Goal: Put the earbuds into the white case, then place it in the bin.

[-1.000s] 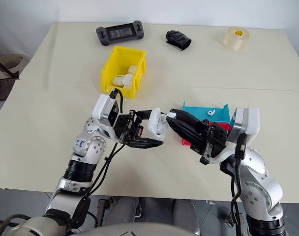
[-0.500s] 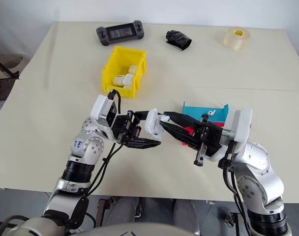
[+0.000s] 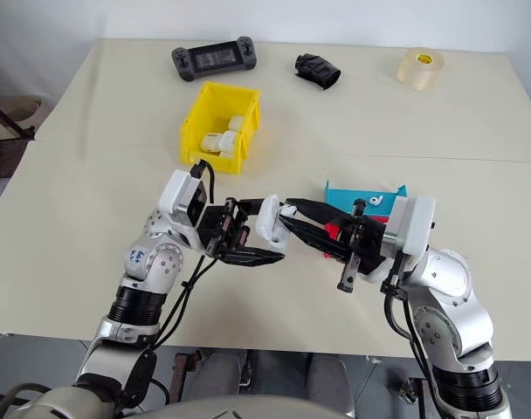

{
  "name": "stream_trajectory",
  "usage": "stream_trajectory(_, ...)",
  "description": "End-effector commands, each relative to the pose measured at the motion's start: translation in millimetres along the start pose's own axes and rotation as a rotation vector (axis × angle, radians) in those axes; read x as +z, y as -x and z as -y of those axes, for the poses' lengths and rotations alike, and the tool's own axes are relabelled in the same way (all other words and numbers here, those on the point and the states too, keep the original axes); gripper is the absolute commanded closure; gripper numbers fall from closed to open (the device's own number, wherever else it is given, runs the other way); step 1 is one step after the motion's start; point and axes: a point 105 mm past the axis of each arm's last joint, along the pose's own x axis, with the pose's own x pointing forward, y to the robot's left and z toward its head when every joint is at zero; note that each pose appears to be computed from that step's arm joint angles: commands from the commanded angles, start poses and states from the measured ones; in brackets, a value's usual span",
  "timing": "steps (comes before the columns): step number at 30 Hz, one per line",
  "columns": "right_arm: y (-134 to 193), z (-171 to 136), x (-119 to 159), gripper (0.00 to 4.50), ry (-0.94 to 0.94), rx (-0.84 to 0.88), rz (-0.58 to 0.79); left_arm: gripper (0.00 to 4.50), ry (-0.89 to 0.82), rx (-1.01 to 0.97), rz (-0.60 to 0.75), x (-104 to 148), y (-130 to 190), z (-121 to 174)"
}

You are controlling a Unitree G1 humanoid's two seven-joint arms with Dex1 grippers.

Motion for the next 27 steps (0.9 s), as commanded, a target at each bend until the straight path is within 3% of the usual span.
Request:
stream_trajectory(1, 0, -8, -15, 4.02, -0.065, 0.034, -0.062, 1.67, -0.081, -0.055, 0.056, 19, -12, 6)
stream_trajectory(9, 2, -5, -10, 4.02, -0.178, 0.042, -0.091, 1.67, -0.088, -0.051, 0.063, 19, -13, 6)
stream_trajectory(21, 9, 2, 10, 0.2, -0.124, 0.04, -0.116, 1.67, -0.096, -0.033, 0.062, 16, -11, 6)
stream_trajectory(22, 14, 5, 12, 0.04, -0.105, 0.022, -0.128, 1.67, -0.098, -0.028, 0.056, 15, -10, 6)
stream_trajectory(27, 60, 11, 14, 0.04, -0.076, -0.08, -0.26, 1.67, -0.117, -0.008, 0.021, 7, -2, 8)
